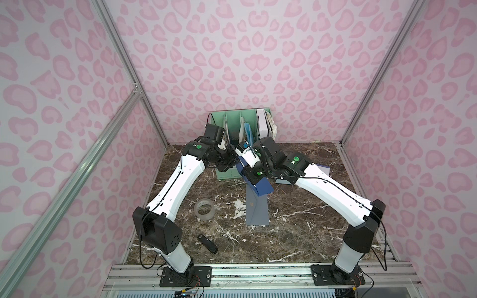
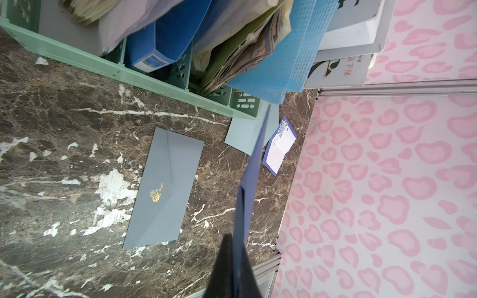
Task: Take the letter paper out of the envelope
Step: Take out the letter paper from the envelope.
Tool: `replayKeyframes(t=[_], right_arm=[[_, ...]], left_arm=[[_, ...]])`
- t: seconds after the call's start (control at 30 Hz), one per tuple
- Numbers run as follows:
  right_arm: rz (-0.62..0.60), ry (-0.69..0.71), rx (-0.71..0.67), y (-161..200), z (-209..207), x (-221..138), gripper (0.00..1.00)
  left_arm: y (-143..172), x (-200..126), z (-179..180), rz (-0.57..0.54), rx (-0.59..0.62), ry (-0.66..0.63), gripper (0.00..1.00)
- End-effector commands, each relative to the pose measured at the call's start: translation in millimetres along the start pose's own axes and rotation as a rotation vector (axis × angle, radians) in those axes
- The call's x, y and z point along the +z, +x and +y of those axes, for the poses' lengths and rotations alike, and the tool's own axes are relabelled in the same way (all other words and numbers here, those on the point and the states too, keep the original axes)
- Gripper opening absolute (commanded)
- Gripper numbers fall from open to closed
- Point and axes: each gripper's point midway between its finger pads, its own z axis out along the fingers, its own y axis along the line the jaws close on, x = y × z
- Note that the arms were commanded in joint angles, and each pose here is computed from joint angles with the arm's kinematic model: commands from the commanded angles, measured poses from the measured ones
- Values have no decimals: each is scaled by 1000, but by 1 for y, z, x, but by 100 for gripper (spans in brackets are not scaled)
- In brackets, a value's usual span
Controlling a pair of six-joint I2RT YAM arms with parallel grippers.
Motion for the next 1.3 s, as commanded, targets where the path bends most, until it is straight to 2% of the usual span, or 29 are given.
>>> replayKeyframes(t=[0.0,0.4,0.8,1.27], right_arm=[[25,38,-33,7,-3,0,21],[62,145,-28,19,-22,9,22],[115,170,-24,29,-27,21,23],[188,202,-25,50,-33,21,14]], left_arm=[[0,-2,-10,4,-9,48,0],[2,-2,-13,16,-46,68,0],[4,-5,-14,17,-62,71,0],[4,-9,-16,13,-60,79,0]])
